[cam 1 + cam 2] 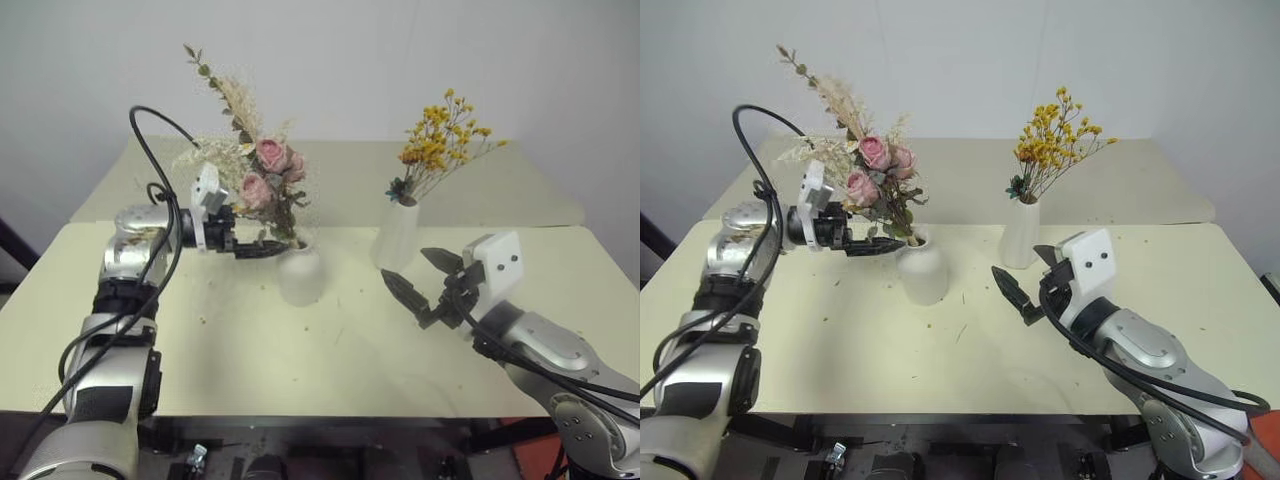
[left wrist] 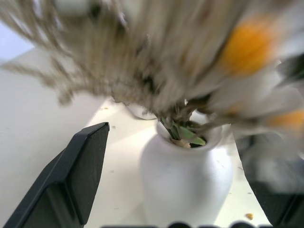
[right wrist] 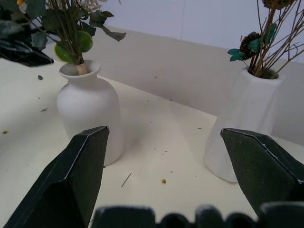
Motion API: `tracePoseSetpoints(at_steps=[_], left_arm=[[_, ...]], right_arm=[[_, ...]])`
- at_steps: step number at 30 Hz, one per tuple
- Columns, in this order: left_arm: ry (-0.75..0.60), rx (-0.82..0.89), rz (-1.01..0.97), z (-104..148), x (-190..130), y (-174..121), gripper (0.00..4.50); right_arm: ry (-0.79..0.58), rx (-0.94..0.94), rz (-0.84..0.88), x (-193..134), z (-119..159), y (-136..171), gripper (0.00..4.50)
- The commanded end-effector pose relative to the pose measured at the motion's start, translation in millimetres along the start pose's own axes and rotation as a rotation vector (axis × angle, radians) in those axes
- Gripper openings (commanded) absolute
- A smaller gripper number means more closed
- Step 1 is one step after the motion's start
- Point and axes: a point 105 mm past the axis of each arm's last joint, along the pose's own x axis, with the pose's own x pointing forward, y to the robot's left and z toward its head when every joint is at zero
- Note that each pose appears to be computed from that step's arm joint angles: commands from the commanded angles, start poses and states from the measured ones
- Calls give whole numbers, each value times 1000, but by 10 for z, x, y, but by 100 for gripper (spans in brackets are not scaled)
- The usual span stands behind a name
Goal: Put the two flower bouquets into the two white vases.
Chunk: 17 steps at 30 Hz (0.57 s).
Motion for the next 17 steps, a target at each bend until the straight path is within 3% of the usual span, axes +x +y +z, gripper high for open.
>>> tracePoseSetpoints(at_steps=[1, 11, 17], left_arm=[[-23, 58, -6, 183, -154, -8, 448], [78, 16, 13, 12, -517, -113, 448], [40, 20, 67, 25, -732, -209, 448]], right_arm=[[-43, -19, -7, -15, 82, 12, 450], [-41, -44, -37, -83, 94, -84, 450], [-8, -108, -17, -467, 161, -285, 450]])
